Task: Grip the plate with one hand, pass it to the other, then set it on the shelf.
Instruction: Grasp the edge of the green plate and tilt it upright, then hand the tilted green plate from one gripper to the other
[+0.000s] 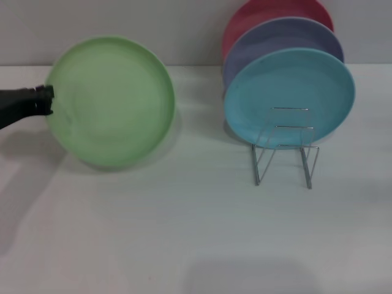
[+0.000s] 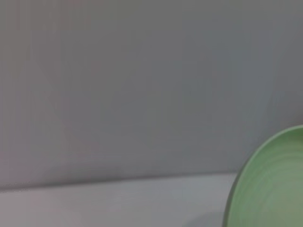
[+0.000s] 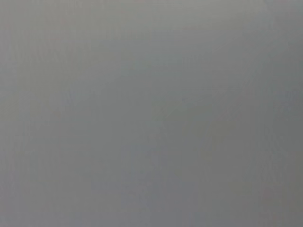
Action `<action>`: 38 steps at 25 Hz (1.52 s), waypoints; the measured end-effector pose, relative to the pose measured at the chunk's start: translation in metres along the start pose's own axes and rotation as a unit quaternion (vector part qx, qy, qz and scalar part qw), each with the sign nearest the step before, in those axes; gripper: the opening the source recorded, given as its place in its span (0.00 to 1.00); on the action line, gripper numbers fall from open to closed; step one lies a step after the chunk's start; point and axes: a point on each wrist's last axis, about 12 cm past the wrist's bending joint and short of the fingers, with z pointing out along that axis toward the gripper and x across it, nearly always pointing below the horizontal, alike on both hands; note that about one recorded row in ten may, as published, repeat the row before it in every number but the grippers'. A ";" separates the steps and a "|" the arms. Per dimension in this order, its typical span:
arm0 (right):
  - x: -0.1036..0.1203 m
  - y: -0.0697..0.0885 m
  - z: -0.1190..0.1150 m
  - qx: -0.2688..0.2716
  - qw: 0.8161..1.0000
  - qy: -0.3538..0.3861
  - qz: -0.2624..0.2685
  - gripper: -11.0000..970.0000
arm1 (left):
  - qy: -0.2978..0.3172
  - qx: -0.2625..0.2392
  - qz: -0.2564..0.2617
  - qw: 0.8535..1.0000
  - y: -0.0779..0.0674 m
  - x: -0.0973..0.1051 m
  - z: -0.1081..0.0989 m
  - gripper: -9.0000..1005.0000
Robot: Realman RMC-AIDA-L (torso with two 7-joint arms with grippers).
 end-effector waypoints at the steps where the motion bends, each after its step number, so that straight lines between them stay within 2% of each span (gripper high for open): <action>1: 0.000 0.000 0.001 0.002 1.000 0.002 0.000 0.61 | 0.000 0.000 0.000 1.000 0.000 0.000 0.000 0.04; 2: 0.001 -0.001 0.001 0.003 1.000 0.004 -0.001 0.61 | -0.029 -0.020 0.008 0.999 0.001 0.003 0.001 0.04; 4: 0.001 -0.001 0.003 0.007 1.000 0.008 -0.004 0.61 | -0.046 -0.032 0.017 0.998 -0.001 0.005 0.002 0.04; 10: -0.002 -0.004 0.005 0.010 1.000 0.007 -0.011 0.61 | -0.130 -0.103 0.086 0.982 -0.017 0.013 0.004 0.04; 14: -0.003 -0.006 0.005 0.012 1.000 0.008 -0.013 0.61 | -0.181 -0.152 0.149 0.960 -0.025 0.019 0.004 0.04; 17: -0.003 -0.006 0.004 0.012 1.000 0.009 -0.013 0.61 | -0.225 -0.172 0.165 0.945 -0.033 0.025 0.003 0.04; 21: -0.002 -0.007 0.004 0.015 1.000 0.012 -0.016 0.61 | -0.282 -0.156 0.150 0.935 -0.038 0.038 0.002 0.04; 25: -0.002 -0.009 0.003 0.019 1.000 0.015 -0.017 0.61 | -0.315 -0.109 0.109 0.936 -0.038 0.051 0.003 0.04; 30: 0.000 -0.008 -0.005 0.010 1.000 0.013 -0.021 0.61 | -0.337 -0.056 0.027 0.939 -0.031 0.069 0.001 0.04; 33: 0.003 -0.001 -0.020 -0.008 1.000 0.001 -0.016 0.61 | -0.349 -0.036 -0.004 0.937 -0.028 0.079 -0.002 0.04; 38: 0.009 0.010 -0.053 -0.056 0.998 -0.018 -0.005 0.61 | -0.344 -0.026 -0.017 0.938 -0.032 0.091 -0.002 0.05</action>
